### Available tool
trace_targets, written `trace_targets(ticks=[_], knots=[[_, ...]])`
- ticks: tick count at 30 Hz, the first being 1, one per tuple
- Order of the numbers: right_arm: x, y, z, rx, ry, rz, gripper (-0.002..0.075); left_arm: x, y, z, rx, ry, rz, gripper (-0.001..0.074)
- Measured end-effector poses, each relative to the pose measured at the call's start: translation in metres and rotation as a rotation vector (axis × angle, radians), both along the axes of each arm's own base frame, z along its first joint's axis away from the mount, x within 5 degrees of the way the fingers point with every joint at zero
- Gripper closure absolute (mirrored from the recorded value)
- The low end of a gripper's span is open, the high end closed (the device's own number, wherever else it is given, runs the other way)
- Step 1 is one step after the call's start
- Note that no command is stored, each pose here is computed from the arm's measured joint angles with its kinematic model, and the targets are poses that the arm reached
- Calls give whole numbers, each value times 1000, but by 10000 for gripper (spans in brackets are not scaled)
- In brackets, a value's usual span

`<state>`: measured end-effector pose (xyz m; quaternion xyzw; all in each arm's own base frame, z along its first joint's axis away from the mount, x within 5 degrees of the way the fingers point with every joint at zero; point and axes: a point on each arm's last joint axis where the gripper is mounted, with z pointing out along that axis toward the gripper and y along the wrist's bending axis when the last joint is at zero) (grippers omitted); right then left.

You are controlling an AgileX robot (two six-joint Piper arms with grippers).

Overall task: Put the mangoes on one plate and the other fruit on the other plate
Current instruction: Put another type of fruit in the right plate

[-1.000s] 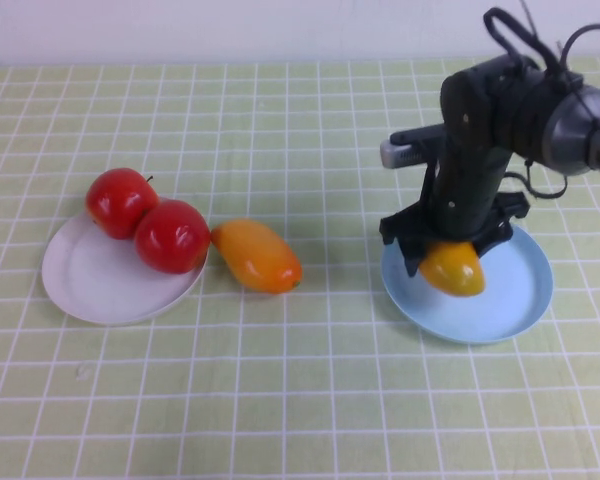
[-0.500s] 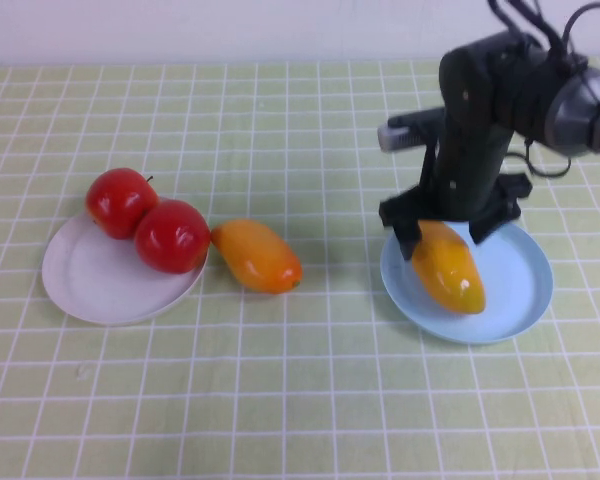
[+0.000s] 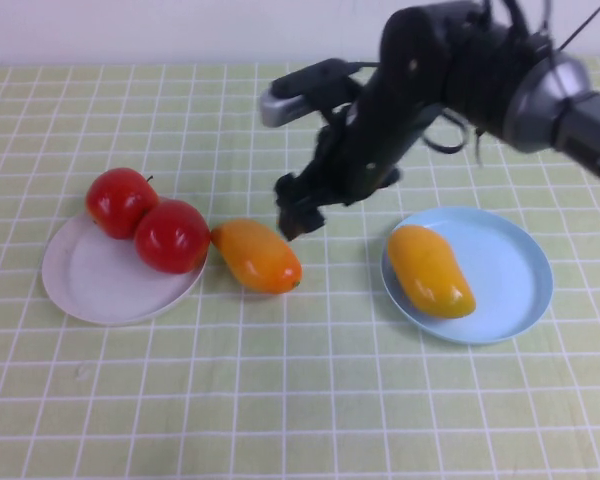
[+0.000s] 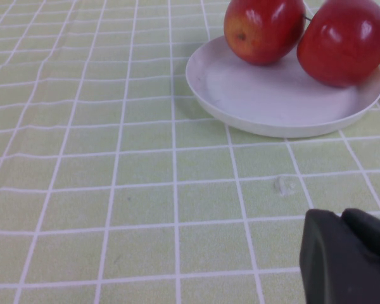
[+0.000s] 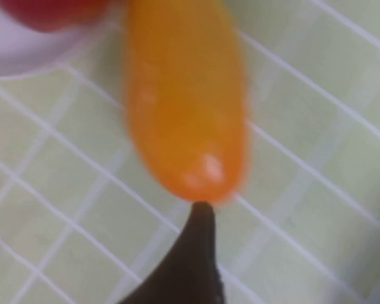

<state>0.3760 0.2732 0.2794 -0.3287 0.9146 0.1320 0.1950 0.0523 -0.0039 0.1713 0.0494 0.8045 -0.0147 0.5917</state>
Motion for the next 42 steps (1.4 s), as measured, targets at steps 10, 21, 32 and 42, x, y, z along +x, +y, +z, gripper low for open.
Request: trace_targets(ticks=[10, 21, 32, 42], knots=[[-2, 52, -38, 70, -179, 377, 46, 0, 0, 0, 0, 0, 0, 732], [8, 62, -66, 73, -205, 353, 46, 0, 0, 0, 0, 0, 0, 732], [14, 67, -101, 44, -163, 349, 57, 0, 0, 0, 0, 0, 0, 732], [11, 65, -104, 20, -118, 369, 145, 0, 0, 0, 0, 0, 0, 732]])
